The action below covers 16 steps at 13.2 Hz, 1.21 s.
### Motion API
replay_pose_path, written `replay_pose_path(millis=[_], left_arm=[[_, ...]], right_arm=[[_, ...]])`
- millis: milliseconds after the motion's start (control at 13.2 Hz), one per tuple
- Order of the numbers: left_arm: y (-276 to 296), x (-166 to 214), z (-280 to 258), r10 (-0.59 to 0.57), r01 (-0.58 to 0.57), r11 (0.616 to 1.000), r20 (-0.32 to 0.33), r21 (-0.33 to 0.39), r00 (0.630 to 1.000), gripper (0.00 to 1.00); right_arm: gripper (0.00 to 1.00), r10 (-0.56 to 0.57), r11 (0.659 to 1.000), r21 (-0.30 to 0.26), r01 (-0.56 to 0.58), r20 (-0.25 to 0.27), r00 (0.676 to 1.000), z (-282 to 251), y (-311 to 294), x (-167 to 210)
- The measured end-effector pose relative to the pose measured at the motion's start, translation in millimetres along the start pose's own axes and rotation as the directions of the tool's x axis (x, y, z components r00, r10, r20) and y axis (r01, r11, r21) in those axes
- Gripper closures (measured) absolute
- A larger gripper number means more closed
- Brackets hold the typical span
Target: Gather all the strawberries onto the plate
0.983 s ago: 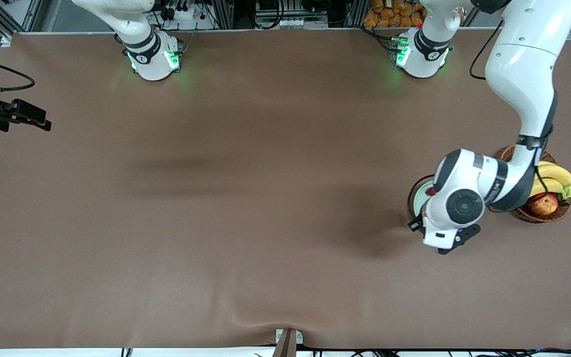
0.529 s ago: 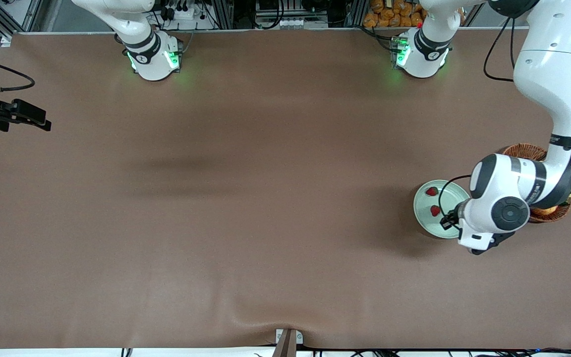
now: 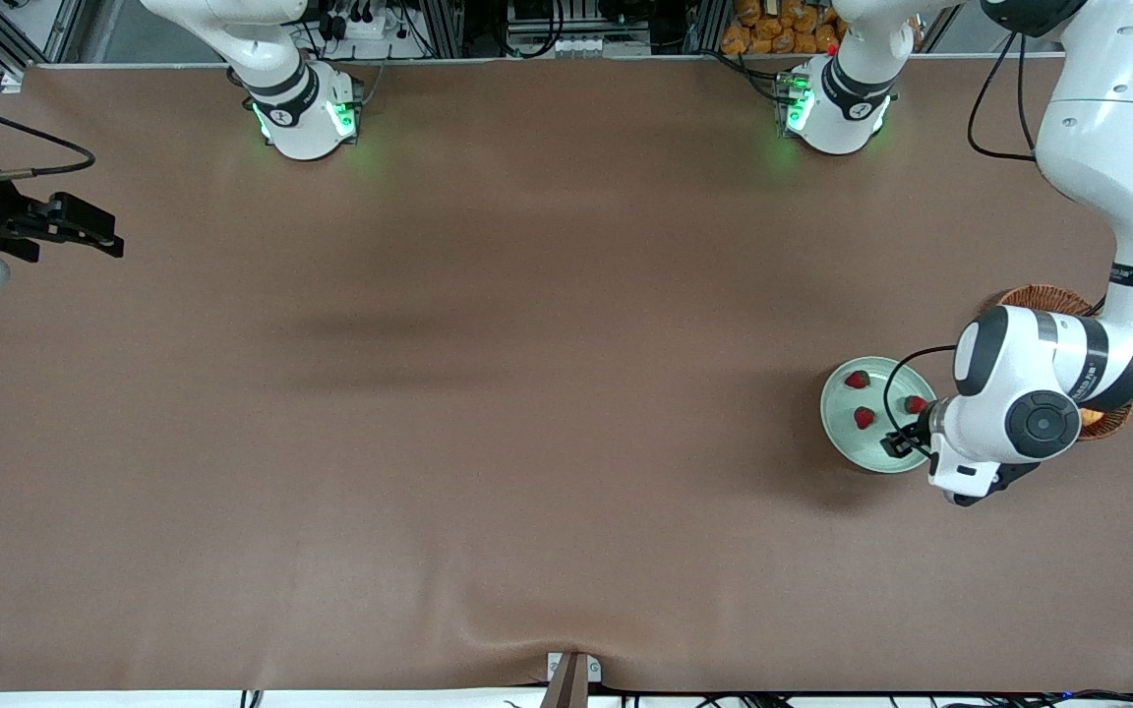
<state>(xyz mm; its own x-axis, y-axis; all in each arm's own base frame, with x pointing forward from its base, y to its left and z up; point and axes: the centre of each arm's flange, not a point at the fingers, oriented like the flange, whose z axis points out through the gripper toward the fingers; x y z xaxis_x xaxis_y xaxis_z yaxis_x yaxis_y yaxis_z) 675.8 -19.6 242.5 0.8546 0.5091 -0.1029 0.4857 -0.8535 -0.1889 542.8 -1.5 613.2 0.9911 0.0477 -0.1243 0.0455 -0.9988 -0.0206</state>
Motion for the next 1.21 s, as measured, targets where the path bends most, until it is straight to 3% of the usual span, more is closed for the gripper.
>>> replay_pose_path(millis=[76, 302, 605, 832, 1059, 1210], left_arm=[[3, 4, -13, -0.010, 0.009, 1.000, -0.011, -0.029, 1.000, 0.00], [22, 8, -77, -0.007, -0.004, 0.993, -0.091, -0.119, 0.996, 0.00], [13, -19, -204, 0.141, -0.185, 0.972, -0.271, -0.144, 0.952, 0.00], [-1, -65, -269, 0.177, -0.212, 0.971, -0.258, -0.114, 0.950, 0.00], [-32, -79, -300, 0.154, -0.186, 0.975, -0.233, -0.122, 0.960, 0.00], [-49, -85, -319, 0.195, -0.235, 0.959, -0.233, -0.156, 0.953, 0.00]], right_arm=[[0.00, -0.004, 1.000, 0.000, 0.004, 0.001, 1.000, 0, -2, 0], [0.00, -0.028, 1.000, -0.004, 0.028, 0.000, 1.000, -3, -15, -3], [0.00, -0.082, 0.997, -0.005, 0.082, -0.006, 0.997, -5, -15, -4], [0.00, -0.094, 0.996, -0.005, 0.094, -0.007, 0.996, -5, -12, -4], [0.00, -0.107, 0.994, -0.005, 0.107, -0.010, 0.994, -5, -12, -3], [0.00, -0.114, 0.994, -0.005, 0.114, -0.011, 0.993, -5, -12, -3]])
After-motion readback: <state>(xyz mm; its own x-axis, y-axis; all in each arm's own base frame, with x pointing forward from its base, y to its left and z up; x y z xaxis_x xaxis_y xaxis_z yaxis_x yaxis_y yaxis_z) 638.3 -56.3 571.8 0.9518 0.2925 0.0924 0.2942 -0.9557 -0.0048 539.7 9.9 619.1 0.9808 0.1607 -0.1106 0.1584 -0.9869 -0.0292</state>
